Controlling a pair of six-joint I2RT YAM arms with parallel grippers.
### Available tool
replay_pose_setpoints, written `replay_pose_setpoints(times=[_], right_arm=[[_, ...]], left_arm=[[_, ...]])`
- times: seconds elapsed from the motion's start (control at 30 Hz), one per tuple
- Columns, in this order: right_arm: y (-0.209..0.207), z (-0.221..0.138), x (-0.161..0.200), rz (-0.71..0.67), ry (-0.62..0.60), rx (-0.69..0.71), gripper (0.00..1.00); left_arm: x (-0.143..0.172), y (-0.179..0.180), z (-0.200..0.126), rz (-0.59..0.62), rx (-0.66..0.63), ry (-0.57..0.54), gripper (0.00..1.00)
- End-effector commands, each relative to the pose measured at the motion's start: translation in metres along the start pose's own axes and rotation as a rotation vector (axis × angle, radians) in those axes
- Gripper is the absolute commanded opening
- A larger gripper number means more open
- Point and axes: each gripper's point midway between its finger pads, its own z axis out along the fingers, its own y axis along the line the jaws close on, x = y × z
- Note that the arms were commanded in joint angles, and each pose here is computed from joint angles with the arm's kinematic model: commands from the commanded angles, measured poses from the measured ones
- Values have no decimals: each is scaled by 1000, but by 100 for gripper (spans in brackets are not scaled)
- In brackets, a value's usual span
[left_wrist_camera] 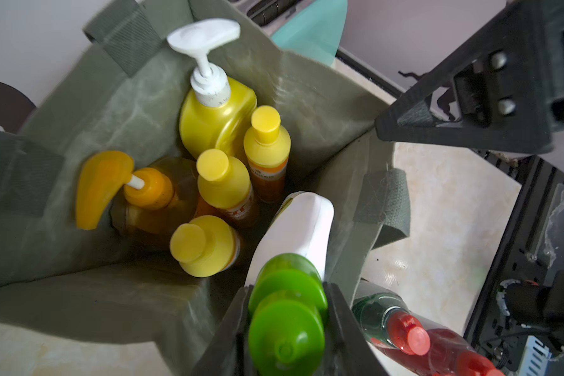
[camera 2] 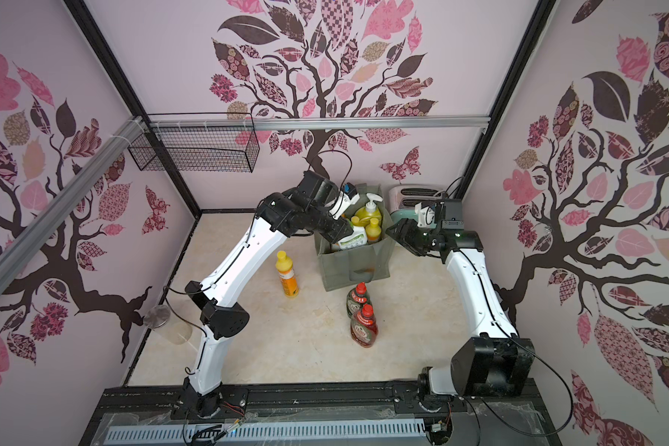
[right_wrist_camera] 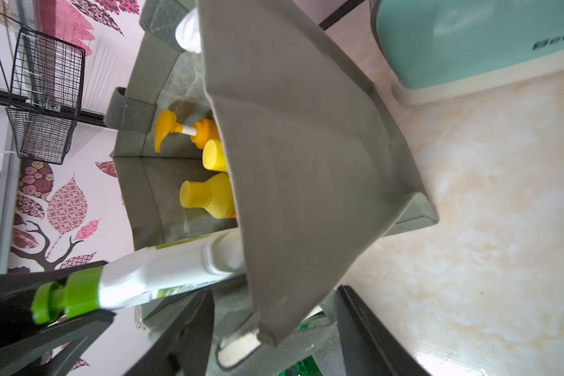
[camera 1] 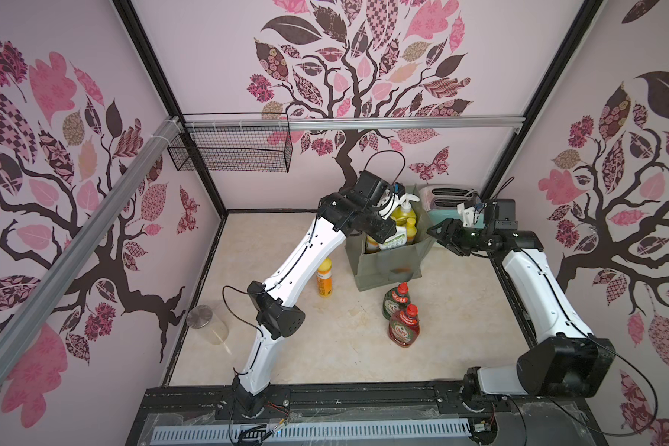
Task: Pack dish soap into the shopping bag
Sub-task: Place the bottle of dish soap in the shopping bag.
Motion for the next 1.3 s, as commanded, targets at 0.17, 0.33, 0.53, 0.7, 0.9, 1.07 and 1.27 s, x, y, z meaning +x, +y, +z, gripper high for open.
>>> replay_pose_setpoints(times=[0.17, 0.33, 0.53, 0.7, 0.9, 1.07, 1.27], right_arm=[[11, -20, 37, 48, 18, -76, 64], [16, -21, 35, 54, 18, -101, 66], [26, -23, 40, 70, 27, -147, 67], [23, -29, 56, 80, 37, -149, 68], [23, -32, 64, 83, 47, -157, 70], [24, -32, 65, 88, 52, -163, 72], [24, -31, 68, 89, 59, -166, 75]], left_arm=[[-9, 4, 7, 82, -68, -26, 0], [1, 1, 39, 85, -94, 20, 0], [13, 5, 69, 89, -124, 69, 0], [26, -2, 88, 91, -102, 113, 0], [31, -1, 103, 91, -113, 127, 0], [38, -2, 111, 83, -103, 149, 5], [35, -1, 107, 85, -115, 141, 27]])
